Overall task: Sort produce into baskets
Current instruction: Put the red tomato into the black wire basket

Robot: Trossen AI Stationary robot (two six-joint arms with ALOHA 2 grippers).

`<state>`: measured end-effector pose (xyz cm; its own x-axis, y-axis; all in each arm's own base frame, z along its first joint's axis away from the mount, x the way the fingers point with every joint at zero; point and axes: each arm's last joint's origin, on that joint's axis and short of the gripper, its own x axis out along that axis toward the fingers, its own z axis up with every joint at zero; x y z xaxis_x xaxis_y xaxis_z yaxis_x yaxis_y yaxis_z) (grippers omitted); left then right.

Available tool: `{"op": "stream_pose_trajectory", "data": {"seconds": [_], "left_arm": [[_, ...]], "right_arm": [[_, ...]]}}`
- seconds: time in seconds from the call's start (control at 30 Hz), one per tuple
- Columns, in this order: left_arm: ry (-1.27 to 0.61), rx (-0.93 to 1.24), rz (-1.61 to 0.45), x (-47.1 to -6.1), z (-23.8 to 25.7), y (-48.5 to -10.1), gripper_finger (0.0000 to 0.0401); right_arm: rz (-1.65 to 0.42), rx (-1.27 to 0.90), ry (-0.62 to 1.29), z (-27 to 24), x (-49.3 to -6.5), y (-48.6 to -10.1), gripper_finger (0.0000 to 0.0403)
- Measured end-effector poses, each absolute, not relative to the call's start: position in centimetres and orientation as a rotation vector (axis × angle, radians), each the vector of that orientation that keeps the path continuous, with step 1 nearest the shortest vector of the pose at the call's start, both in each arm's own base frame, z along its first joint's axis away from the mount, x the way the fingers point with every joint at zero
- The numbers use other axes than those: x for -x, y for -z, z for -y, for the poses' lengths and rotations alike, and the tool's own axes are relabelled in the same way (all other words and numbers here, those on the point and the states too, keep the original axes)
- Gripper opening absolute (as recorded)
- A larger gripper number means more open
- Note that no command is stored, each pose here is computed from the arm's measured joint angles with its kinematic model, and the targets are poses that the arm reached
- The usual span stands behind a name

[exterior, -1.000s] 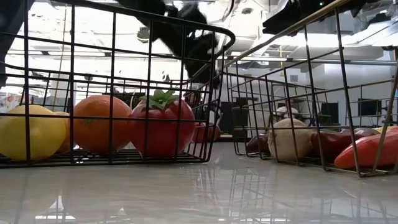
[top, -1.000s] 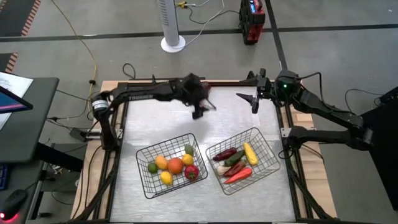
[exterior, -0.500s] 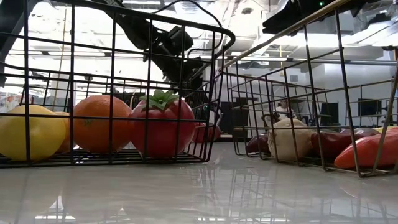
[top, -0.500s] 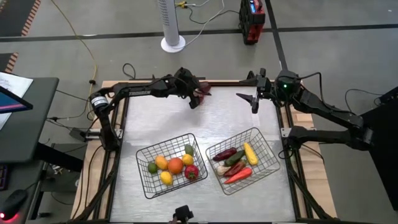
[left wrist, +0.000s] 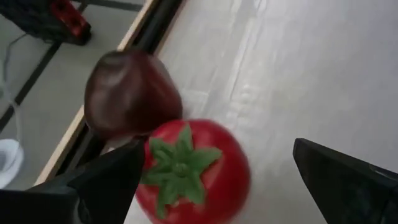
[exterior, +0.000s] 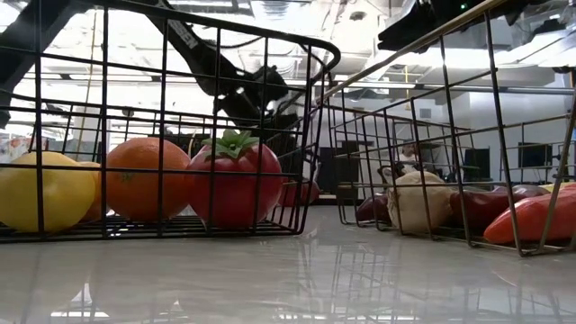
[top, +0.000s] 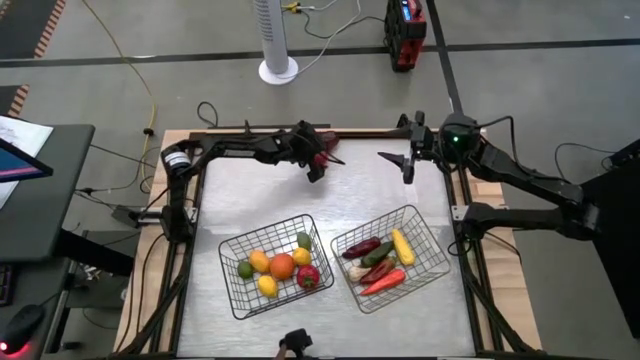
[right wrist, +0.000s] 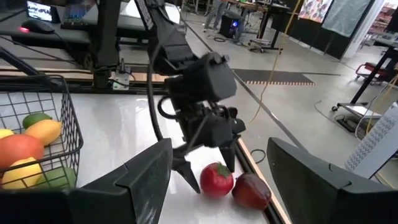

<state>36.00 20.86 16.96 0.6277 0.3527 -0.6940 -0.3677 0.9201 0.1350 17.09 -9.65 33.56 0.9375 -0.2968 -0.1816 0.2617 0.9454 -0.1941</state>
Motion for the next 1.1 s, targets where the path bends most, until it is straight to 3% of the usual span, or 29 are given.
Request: {"op": "stream_pose_trajectory", "data": {"seconds": [0.6,0.97,1.1], "left_arm": [[-0.423,-0.022,-0.909,-35.5,-21.0,-15.6,0.0395],[-0.401,-0.049,-0.913,-35.5,-21.0,-15.6,0.0299],[-0.387,-0.066,-0.915,-35.4,-20.6,-16.7,0.0285]], "right_arm": [[-0.209,0.173,0.284,9.7,-17.2,-33.5,0.0292],[-0.210,0.172,0.284,9.7,-17.2,-33.5,0.0292],[-0.211,0.174,0.284,9.7,-17.2,-33.5,0.0292]]}}
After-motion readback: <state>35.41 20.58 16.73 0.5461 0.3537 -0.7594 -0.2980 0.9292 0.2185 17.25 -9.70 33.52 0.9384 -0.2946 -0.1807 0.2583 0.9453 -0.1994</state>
